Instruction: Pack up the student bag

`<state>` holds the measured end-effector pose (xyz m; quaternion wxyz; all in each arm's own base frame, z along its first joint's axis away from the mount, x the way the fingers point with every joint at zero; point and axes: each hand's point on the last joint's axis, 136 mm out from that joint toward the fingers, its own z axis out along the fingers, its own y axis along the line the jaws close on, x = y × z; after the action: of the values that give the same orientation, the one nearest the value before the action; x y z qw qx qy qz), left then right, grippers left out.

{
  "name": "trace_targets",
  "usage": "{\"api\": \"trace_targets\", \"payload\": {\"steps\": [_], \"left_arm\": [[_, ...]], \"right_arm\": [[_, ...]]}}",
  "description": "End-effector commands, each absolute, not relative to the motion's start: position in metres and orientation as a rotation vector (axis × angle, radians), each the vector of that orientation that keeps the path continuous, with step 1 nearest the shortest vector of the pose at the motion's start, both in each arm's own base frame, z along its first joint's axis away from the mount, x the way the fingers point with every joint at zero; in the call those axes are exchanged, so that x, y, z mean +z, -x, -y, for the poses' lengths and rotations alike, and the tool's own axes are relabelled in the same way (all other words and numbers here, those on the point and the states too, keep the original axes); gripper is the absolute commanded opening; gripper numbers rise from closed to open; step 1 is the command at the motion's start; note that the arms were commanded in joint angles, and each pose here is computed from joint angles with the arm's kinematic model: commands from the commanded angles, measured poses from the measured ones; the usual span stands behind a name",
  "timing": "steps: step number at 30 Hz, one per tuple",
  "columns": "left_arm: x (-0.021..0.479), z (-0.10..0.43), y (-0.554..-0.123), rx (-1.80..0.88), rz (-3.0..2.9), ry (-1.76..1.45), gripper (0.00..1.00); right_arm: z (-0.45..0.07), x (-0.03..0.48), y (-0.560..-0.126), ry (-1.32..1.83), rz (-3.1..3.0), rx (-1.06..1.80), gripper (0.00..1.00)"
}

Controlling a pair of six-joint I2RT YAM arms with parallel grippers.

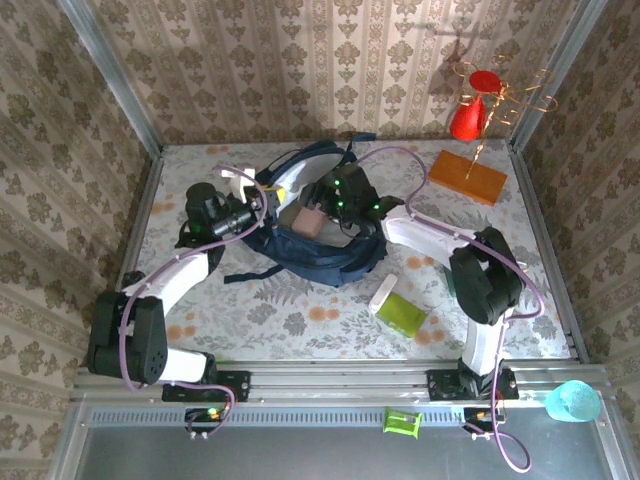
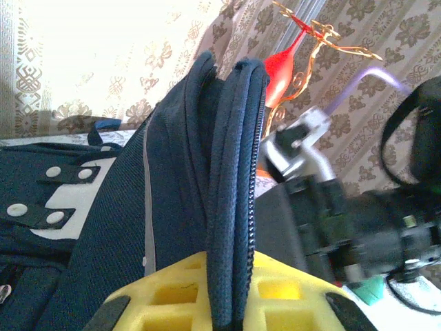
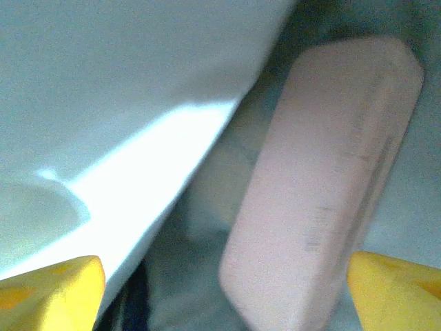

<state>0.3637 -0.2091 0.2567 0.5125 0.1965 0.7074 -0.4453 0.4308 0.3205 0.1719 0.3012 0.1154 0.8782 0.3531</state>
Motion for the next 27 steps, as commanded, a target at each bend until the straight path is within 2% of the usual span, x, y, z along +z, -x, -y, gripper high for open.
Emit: {"api": "trace_targets", "payload": {"steps": [1, 4, 6, 12, 15, 18, 21, 27], "left_arm": [[0.305, 0.211, -0.362, -1.039, -1.498, -0.559, 0.00], [0.303, 0.211, -0.364, -1.033, -1.503, -0.557, 0.00], [0.299, 0.210, -0.365, -1.027, -1.513, -0.560, 0.00], [0.294, 0.208, -0.367, -0.999, -1.540, -0.559, 0.00], [0.295, 0.207, -0.367, -0.996, -1.542, -0.560, 0.00], [0.294, 0.207, -0.369, -0.996, -1.549, -0.551, 0.00], [0.291, 0.207, -0.369, -0.999, -1.560, -0.549, 0.00], [0.287, 0.205, -0.372, -0.984, -1.591, -0.538, 0.00]], "right_arm": [[-0.317, 0.179, -0.420, -0.176, -2.349, 0.916, 0.94], [-0.308, 0.175, -0.413, -0.122, -2.392, 0.882, 0.94], [-0.284, 0.175, -0.407, -0.089, -2.406, 0.770, 0.94], [-0.126, 0.156, -0.380, -0.206, -2.481, 0.166, 0.98], [-0.051, 0.125, -0.360, -0.362, -2.590, 0.000, 1.00], [0.000, 0.097, -0.344, -0.457, -2.671, -0.174, 1.00], [0.021, 0.072, -0.337, -0.523, -2.762, -0.223, 1.00], [0.029, 0.045, -0.336, -0.509, -2.869, -0.284, 1.00]]}}
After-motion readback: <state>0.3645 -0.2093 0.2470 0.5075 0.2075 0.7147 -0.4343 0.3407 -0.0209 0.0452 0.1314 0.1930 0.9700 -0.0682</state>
